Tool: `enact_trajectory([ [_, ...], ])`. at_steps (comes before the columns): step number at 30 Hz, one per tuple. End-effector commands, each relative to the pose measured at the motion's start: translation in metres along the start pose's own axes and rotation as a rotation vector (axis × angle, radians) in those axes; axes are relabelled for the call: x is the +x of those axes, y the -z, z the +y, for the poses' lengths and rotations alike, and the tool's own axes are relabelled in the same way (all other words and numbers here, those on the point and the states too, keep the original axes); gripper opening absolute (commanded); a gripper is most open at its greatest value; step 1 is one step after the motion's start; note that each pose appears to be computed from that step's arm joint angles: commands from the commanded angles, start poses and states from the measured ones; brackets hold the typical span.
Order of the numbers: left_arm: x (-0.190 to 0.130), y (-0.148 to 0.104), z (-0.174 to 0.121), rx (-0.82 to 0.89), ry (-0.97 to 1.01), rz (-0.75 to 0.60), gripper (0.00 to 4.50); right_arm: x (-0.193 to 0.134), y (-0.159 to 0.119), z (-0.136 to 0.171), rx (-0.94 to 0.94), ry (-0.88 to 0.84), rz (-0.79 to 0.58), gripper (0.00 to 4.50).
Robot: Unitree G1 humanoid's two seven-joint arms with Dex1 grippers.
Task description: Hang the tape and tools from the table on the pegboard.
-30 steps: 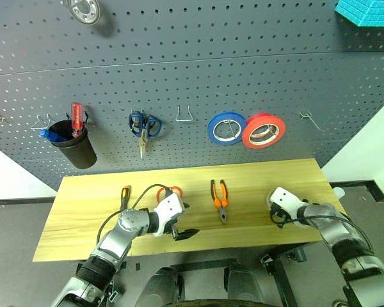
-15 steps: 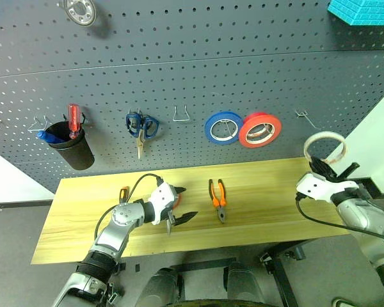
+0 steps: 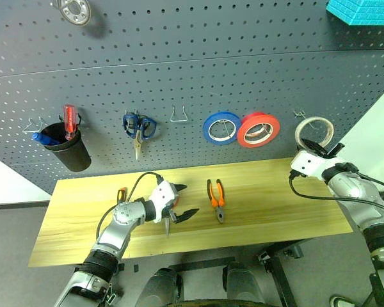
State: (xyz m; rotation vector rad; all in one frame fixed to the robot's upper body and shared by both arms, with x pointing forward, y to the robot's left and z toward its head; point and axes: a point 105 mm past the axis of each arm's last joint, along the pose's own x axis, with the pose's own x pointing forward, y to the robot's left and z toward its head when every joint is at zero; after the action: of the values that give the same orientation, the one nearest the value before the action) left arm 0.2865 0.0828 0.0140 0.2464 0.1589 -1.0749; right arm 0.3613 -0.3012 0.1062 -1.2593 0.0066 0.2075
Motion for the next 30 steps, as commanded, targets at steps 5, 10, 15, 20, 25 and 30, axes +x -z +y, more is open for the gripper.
enact_trajectory([
  [5,-0.014,-0.005,0.006,0.009,-0.026,-0.001,4.50,-0.019,-0.051,-0.003,-0.196,0.010,-0.282,2.88],
  [10,-0.029,0.009,0.015,0.001,-0.052,0.069,4.50,-0.043,-0.087,0.062,0.062,-0.322,-0.378,2.88],
  [15,-0.048,0.024,0.031,-0.029,-0.112,0.148,4.50,-0.041,-0.117,0.112,0.552,-0.590,-0.235,3.43],
  [20,-0.067,0.034,0.041,-0.026,-0.156,0.197,4.50,-0.025,-0.132,0.142,0.794,-0.705,0.053,4.44],
  [25,-0.075,0.037,0.048,-0.017,-0.177,0.222,4.50,-0.015,-0.157,0.163,0.940,-0.841,0.269,4.44],
  [30,-0.077,0.039,0.054,-0.018,-0.193,0.231,4.50,0.007,-0.172,0.174,0.941,-0.806,0.386,4.44],
])
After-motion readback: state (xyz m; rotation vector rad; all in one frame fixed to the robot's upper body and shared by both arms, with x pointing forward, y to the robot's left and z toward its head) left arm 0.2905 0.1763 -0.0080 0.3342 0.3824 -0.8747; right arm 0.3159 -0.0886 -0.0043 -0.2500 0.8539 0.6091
